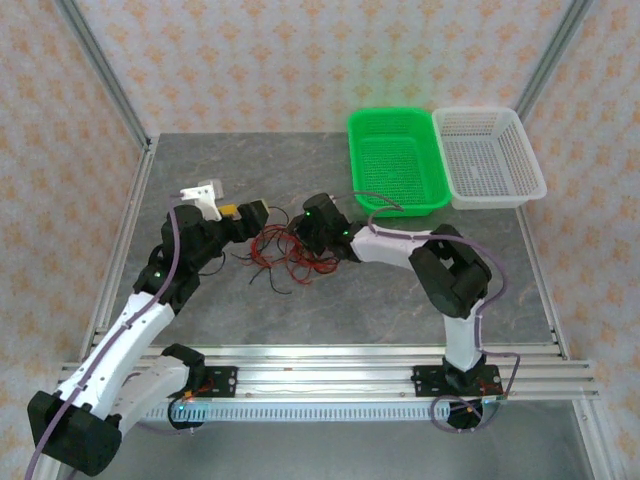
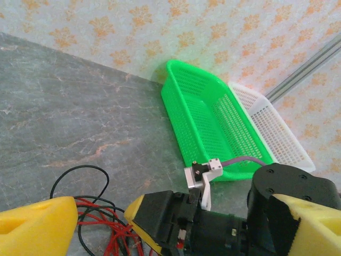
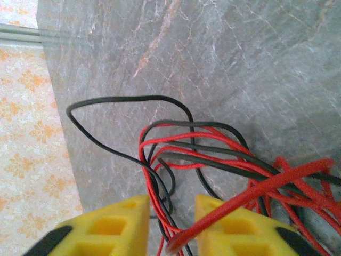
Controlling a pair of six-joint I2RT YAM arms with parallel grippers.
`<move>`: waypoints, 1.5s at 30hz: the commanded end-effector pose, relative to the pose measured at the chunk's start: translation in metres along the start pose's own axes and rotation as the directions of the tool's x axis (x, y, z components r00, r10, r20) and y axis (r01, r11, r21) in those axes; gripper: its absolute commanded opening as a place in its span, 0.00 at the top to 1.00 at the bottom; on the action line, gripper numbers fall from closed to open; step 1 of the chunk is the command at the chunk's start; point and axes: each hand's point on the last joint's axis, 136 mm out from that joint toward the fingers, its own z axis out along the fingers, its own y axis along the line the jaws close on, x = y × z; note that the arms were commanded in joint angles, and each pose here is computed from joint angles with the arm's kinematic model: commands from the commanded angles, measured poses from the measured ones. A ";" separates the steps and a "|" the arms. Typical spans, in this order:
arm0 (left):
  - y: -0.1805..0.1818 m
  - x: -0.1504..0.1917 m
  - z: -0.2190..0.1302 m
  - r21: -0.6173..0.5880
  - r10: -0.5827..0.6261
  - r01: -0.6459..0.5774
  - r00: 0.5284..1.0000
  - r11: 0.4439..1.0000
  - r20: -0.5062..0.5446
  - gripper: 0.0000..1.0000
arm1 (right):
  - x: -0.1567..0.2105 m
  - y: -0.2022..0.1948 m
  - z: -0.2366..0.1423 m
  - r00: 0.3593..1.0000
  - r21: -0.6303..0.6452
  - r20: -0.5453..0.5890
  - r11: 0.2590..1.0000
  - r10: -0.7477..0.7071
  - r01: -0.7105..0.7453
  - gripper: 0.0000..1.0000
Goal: Untangle the cables
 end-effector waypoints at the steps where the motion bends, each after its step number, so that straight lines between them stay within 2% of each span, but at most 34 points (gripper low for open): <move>1: 0.001 -0.001 -0.007 0.003 0.020 -0.020 1.000 1.000 0.010 0.09 | -0.016 0.001 0.006 0.998 0.020 0.067 1.000 0.001 -0.002 0.80; 3: 0.001 -0.001 -0.010 -0.003 0.022 -0.022 1.000 1.000 0.014 0.10 | -0.020 0.000 0.009 0.997 0.022 0.079 1.000 -0.002 0.000 0.95; 4: 0.002 -0.002 -0.011 -0.006 0.023 -0.023 1.000 1.000 0.017 0.10 | -0.022 0.000 0.010 0.997 0.022 0.081 1.000 -0.004 0.002 1.00; 11: 0.006 0.002 -0.015 -0.016 0.010 -0.009 1.000 1.000 0.024 0.16 | -0.032 0.038 -0.010 0.983 -0.076 0.134 0.988 -0.126 0.137 1.00; 17: 0.016 0.011 -0.009 -0.044 -0.003 0.004 1.000 0.999 0.011 0.22 | -0.027 0.091 -0.061 0.939 -0.212 0.190 0.922 -0.287 0.324 1.00; 22: 0.017 0.010 -0.007 -0.046 0.025 -0.024 1.000 0.999 0.018 0.22 | -0.024 0.116 -0.103 0.914 -0.272 0.218 0.879 -0.341 0.392 1.00; 30: 0.016 -0.006 -0.006 -0.041 0.070 -0.066 0.991 0.997 0.118 0.25 | -0.023 0.151 -0.153 0.913 -0.365 0.243 0.842 -0.327 0.399 1.00; 38: 0.001 -0.013 -0.003 -0.005 0.144 -0.146 0.970 0.989 0.195 0.25 | -0.025 0.169 -0.190 0.925 -0.426 0.263 0.827 -0.274 0.367 1.00; 45: -0.042 0.000 0.009 0.100 0.227 -0.252 0.952 0.963 0.207 0.21 | -0.025 0.177 -0.205 0.959 -0.512 0.242 0.821 -0.144 0.252 1.00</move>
